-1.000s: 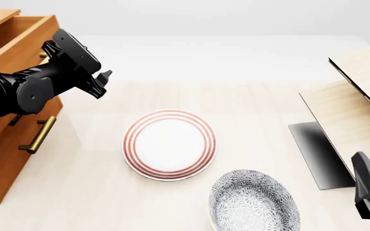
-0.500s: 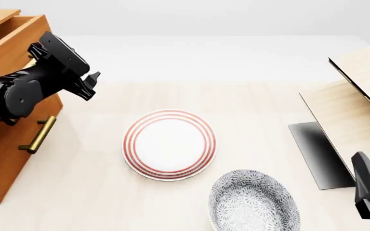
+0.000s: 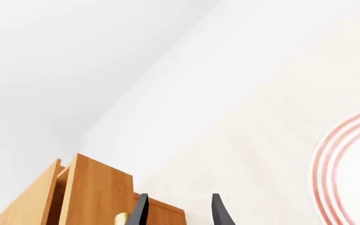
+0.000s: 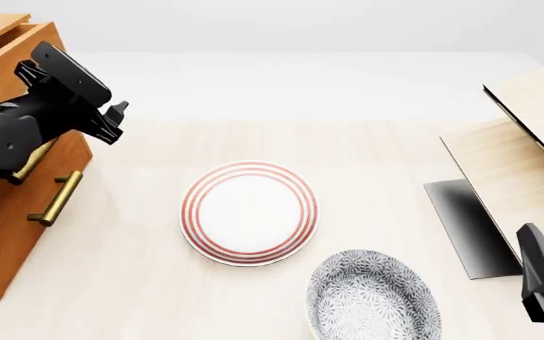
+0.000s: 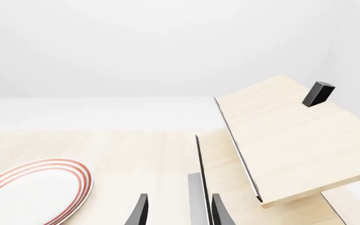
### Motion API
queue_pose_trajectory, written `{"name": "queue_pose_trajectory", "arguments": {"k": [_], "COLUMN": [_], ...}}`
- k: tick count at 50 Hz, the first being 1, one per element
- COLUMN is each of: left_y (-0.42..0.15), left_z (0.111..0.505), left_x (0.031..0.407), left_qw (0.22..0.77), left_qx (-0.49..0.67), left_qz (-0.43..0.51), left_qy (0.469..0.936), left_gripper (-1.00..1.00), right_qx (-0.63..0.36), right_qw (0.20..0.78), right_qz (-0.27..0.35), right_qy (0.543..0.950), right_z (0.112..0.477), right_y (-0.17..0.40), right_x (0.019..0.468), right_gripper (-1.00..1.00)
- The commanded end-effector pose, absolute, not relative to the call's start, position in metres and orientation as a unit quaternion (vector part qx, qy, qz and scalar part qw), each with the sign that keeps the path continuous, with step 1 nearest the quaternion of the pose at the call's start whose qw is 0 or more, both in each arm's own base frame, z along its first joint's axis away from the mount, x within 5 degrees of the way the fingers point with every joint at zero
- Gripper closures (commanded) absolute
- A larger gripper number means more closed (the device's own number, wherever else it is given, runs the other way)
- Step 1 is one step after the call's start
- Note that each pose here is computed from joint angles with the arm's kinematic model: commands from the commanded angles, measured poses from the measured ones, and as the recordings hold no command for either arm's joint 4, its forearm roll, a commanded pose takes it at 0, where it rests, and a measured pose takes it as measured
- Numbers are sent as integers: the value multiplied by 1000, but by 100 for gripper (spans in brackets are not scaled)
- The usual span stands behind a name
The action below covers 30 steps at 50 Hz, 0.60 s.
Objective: Close the top drawer of the cabinet.
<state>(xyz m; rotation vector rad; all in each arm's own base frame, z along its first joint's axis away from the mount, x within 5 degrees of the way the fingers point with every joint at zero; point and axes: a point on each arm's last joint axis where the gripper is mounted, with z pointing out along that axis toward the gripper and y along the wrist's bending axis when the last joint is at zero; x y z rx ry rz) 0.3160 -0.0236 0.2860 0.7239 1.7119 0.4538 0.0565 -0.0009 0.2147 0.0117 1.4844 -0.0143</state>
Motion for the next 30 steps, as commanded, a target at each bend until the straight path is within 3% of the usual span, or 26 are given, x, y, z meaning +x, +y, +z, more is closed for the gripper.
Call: {"name": "queue_pose_trajectory", "arguments": {"k": [1, 30], "left_y": [-13, 21], "left_z": [292, 282], "left_x": [314, 314], "left_qw": [579, 556], "left_qx": [293, 269], "left_qz": [204, 244], "left_qy": [733, 748], "left_gripper": [-100, -100], "right_qx": [5, 5], "right_qw": [737, 737], "right_qz": [-7, -7], "right_qy": [676, 676], "right_z": [215, 215], "right_y": [-1, -1], "right_x": [57, 56], "right_gripper": [-100, -100]}}
